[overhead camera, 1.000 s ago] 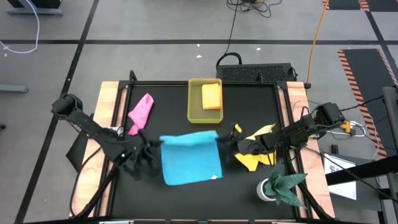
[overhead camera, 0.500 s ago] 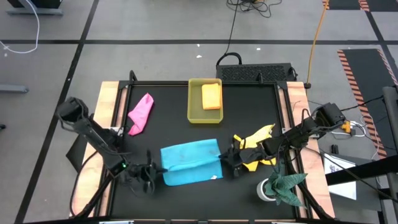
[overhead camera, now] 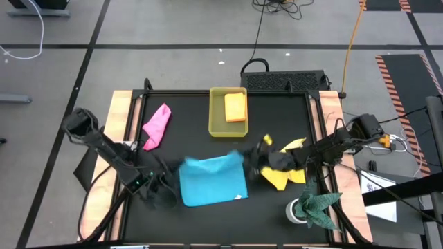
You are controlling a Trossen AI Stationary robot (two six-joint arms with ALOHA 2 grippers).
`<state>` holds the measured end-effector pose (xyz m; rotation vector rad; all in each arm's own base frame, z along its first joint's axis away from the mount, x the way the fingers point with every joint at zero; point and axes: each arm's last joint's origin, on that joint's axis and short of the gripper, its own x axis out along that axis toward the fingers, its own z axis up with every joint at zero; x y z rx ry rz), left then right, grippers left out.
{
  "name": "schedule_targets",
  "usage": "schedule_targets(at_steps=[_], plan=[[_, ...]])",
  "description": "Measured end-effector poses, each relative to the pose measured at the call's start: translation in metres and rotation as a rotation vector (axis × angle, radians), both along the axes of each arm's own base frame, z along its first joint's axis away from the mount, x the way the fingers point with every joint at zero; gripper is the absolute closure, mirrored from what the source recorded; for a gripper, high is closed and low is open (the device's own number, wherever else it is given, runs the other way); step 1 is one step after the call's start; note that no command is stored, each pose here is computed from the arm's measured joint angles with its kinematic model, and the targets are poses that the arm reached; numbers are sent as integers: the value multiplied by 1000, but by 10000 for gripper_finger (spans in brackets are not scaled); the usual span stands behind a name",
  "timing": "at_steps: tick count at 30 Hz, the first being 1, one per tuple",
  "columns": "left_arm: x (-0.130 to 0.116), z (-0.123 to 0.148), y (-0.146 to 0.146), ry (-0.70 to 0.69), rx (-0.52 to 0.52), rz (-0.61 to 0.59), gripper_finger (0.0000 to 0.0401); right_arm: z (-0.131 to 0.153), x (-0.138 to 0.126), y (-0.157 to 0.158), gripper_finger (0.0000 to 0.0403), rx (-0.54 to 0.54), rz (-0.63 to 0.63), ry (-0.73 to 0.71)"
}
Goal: Fold microfiber towels
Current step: Fold the blue towel
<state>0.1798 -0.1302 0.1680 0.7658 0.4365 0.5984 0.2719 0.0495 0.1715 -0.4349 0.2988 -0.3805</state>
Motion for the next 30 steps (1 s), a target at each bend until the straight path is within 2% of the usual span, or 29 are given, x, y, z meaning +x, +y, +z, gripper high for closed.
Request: schedule_targets(at_steps=[2, 4, 7, 9, 12, 15, 17, 21, 23, 27, 30], plan=[[3, 12, 15, -54, 143, 150, 398, 9, 3, -17, 403, -17, -127, -82], [6, 24, 30, -18, 172, 211, 396, 13, 5, -29, 403, -54, -175, -104], [9, 35, 46, 8, 28, 166, 399, 11, 6, -38, 403, -43, -155, -81], [10, 34, 50, 65, -79, 77, 398, 3, 6, -37, 403, -4, -91, -15], [9, 28, 44, 177, -209, -86, 399, -12, 3, -29, 403, 79, 54, 122], [8, 19, 32, 243, -304, -187, 399, -25, -4, -20, 403, 129, 89, 254], [6, 14, 23, 271, -360, -243, 399, -31, -9, -12, 403, 149, 118, 315], [2, 1, 5, 324, -468, -310, 399, -34, -12, 8, 403, 248, 290, 357], [-1, -6, -3, 348, -509, -324, 400, -34, -14, 16, 403, 265, 347, 365], [-4, -17, -18, 362, -564, -351, 398, -34, -17, 28, 403, 265, 387, 365], [-5, -21, -28, 354, -567, -396, 399, -33, -17, 34, 403, 291, 403, 331]])
